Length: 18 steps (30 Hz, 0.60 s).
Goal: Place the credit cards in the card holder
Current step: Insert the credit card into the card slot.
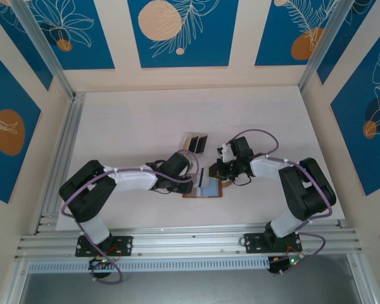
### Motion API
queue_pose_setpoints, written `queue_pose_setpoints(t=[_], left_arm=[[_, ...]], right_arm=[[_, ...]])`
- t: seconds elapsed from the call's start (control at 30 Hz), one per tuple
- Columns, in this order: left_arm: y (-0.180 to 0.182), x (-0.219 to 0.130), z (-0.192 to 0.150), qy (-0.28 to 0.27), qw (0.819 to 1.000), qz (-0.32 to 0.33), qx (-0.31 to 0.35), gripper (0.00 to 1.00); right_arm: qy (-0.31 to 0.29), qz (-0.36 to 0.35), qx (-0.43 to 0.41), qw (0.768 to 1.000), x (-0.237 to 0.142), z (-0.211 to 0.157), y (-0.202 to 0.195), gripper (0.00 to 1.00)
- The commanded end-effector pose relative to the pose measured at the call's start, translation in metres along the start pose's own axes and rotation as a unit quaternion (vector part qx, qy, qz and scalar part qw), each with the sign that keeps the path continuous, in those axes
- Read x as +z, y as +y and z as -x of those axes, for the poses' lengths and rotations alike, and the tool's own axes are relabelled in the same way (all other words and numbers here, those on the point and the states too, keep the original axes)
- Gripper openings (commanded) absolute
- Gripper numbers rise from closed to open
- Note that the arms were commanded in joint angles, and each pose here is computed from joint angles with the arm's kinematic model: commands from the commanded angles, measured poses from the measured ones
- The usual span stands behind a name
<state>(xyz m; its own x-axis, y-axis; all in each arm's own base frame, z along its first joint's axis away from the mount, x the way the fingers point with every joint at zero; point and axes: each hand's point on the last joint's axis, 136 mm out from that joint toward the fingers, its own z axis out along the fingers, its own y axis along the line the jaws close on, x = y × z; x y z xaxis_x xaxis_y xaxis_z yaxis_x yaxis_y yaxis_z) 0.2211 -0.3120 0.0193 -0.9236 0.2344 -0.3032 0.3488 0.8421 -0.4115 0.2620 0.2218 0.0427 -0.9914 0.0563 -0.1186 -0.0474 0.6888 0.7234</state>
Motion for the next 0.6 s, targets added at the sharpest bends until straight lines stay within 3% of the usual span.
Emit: queue_pose_setpoints(t=[0.0, 0.57], left_arm=[[0.034, 0.016, -0.043, 0.061, 0.996, 0.063, -0.014, 0.15], [0.040, 0.016, -0.045, 0.062, 0.995, 0.075, -0.019, 0.15]], right_arm=[[0.019, 0.025, 0.015, 0.999, 0.006, -0.011, -0.001, 0.00], [0.040, 0.059, 0.040, 0.997, 0.013, -0.032, -0.010, 0.00]])
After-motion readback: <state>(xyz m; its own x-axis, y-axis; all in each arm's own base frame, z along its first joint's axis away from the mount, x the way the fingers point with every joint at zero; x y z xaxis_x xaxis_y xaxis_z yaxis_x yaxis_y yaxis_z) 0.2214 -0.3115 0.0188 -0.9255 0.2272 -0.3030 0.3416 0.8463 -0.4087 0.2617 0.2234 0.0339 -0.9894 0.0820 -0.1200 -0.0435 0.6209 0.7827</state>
